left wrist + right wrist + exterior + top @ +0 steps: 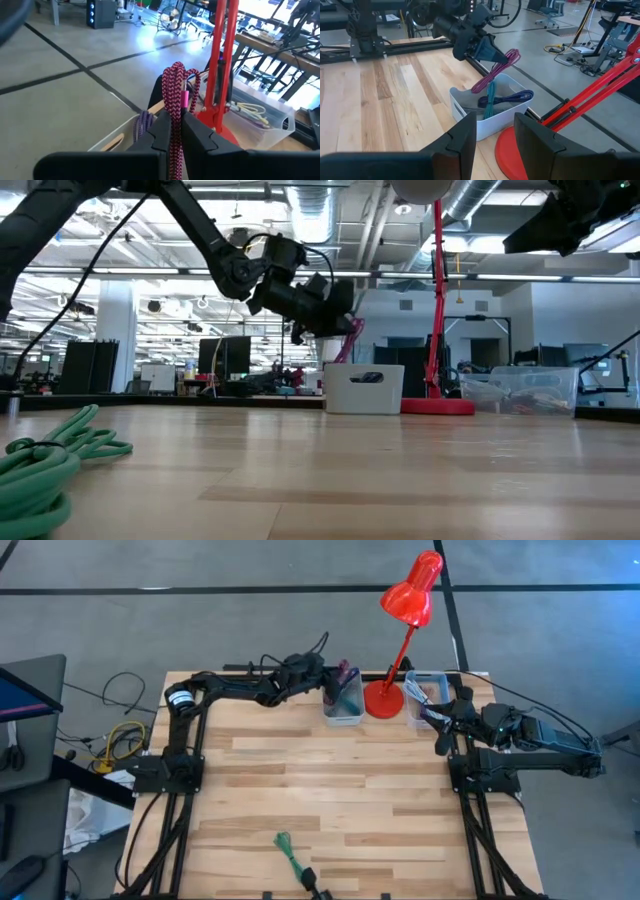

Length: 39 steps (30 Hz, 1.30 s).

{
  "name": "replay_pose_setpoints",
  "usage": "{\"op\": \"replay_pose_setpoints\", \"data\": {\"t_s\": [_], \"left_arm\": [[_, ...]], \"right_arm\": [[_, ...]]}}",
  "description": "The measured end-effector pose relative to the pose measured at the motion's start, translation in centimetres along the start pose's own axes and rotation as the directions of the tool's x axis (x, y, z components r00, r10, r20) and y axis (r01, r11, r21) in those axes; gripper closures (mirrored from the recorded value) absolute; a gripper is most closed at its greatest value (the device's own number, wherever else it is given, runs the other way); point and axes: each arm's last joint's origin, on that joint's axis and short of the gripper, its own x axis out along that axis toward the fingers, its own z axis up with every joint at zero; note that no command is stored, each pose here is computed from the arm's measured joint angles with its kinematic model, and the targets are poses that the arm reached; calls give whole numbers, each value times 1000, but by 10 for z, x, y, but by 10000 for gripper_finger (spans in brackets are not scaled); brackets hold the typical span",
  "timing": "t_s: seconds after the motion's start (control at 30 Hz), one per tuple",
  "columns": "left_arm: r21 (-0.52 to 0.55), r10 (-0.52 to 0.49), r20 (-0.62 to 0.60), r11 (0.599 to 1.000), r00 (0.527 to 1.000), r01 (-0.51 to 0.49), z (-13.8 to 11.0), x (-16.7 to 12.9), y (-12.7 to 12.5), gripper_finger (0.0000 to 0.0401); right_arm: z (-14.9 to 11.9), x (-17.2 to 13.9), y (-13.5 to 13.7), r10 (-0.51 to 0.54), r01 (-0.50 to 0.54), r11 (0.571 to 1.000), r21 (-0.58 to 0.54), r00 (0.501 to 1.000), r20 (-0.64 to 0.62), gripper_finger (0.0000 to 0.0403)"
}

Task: Pick & Place USB Port
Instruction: Put the pink patterned charger cable into the white bin, then put the green charger cable into the transparent bin

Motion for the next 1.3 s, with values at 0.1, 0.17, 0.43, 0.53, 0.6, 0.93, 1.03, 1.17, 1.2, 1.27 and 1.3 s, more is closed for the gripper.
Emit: {"op": "replay_pose_setpoints", "data": {"t_s": [0.1,0.17,0.43,0.53,0.6,0.93,1.03,1.17,1.2,1.27,1.3], "left_arm": [[0,1,3,1000,1000,-1,0,0,1,379],[-1,2,0,1000,1000,-2,0,0,1,379],[-22,38,-22,999,999,-38,-2,0,4,350],[-20,51,-40,998,998,-52,-4,0,4,318],[-20,53,-46,998,998,-54,-5,0,4,302],[-28,23,-53,999,998,-25,-5,0,2,270],[-25,-102,-116,995,988,100,-5,-3,-4,278],[13,-142,-265,988,954,151,6,-23,-13,297],[27,-136,-316,988,939,152,9,-30,-16,302],[42,-129,-398,986,908,159,16,-47,-24,311],[45,-130,-435,985,891,165,19,-56,-29,314]], "right_arm": [[0,0,0,0,0,1000,0,1000,1,278],[0,0,0,0,0,1000,0,1000,0,278],[0,0,0,0,0,1000,0,1000,0,278],[0,0,0,0,0,1000,0,1000,0,278],[0,0,0,0,0,1000,0,1000,0,278],[0,0,0,0,0,1000,-2,1000,0,278],[0,0,0,0,0,1000,-3,1000,0,278],[0,0,0,0,0,1000,-3,1000,0,278],[0,0,0,-1,1,1000,-2,1000,0,278],[0,0,0,-1,1,1000,-3,1000,0,278],[0,0,0,0,0,1000,-3,1000,0,278]]}}
